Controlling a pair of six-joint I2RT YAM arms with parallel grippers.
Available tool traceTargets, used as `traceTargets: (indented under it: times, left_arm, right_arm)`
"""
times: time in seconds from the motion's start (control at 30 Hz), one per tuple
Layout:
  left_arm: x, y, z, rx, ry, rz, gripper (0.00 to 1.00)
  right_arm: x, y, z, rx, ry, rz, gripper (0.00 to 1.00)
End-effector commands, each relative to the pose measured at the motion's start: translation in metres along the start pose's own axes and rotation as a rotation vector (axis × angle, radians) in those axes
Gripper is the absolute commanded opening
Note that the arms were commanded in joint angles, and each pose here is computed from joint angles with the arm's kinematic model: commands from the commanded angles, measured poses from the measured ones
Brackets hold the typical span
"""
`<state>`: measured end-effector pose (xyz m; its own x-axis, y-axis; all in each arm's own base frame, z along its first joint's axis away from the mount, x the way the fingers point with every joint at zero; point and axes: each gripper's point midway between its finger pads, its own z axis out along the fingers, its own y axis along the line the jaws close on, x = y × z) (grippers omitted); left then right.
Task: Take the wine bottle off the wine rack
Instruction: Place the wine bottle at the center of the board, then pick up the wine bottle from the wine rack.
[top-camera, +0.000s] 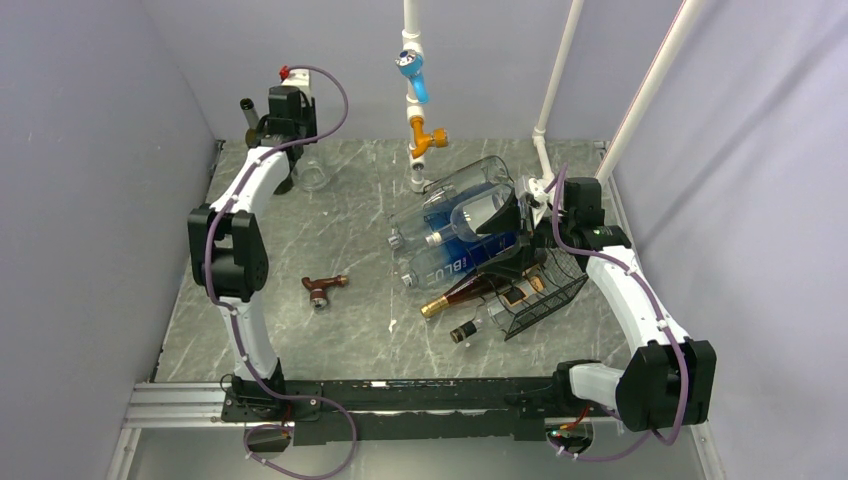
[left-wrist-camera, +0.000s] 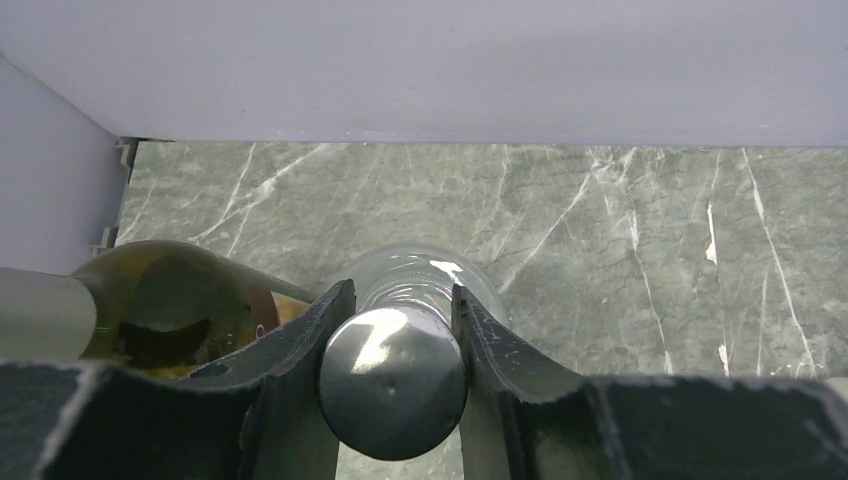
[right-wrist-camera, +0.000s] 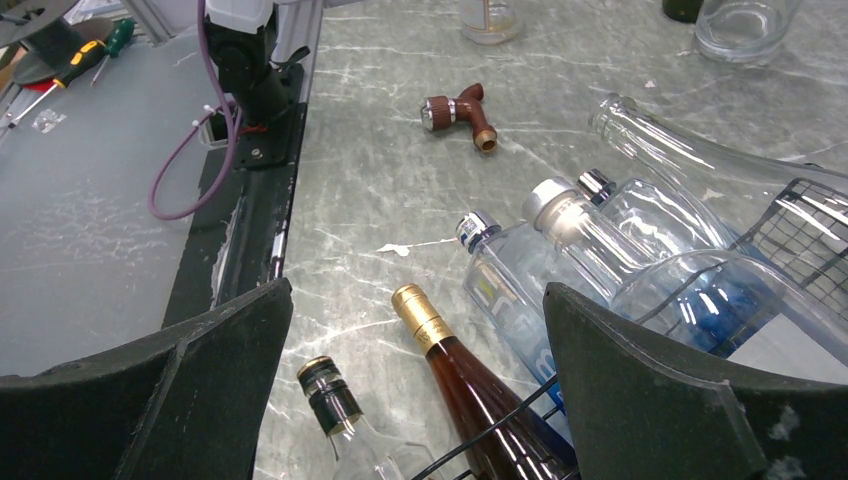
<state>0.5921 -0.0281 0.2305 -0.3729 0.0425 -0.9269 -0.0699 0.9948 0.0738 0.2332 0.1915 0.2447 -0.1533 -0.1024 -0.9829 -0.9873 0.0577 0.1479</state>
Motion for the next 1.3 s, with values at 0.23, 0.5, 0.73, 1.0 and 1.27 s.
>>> traceTargets:
  times: [0.23, 0.5, 0.73, 1.0, 1.27]
  left_arm:
    - [-0.108, 0.012, -0.022, -0.025, -0.307, -0.101, 0.27]
    - [-0.121, 0.013, -0.032, -0.018, -0.332, -0.106, 0.49]
    - [-0.128, 0.015, -0.045, -0.021, -0.340, -0.109, 0.57]
    - [-0.146, 0.009, -0.078, 0.051, -0.363, -0.115, 0.66]
    - [-0.144, -0.009, -0.122, 0.194, -0.370, -0.112, 0.85]
  right_arm:
    - [-0.007, 0.002, 0.000, -0.026, -0.019, -0.035, 0.99]
    - [-0.007, 0.003, -0.001, -0.026, -0.020, -0.038, 0.99]
    - [-0.008, 0.004, -0.001, -0.028, -0.022, -0.041, 0.99]
    - [-0.011, 0.006, -0.001, -0.027, -0.023, -0.053, 0.99]
    - [-0.013, 0.008, -0.002, -0.024, -0.025, -0.066, 0.99]
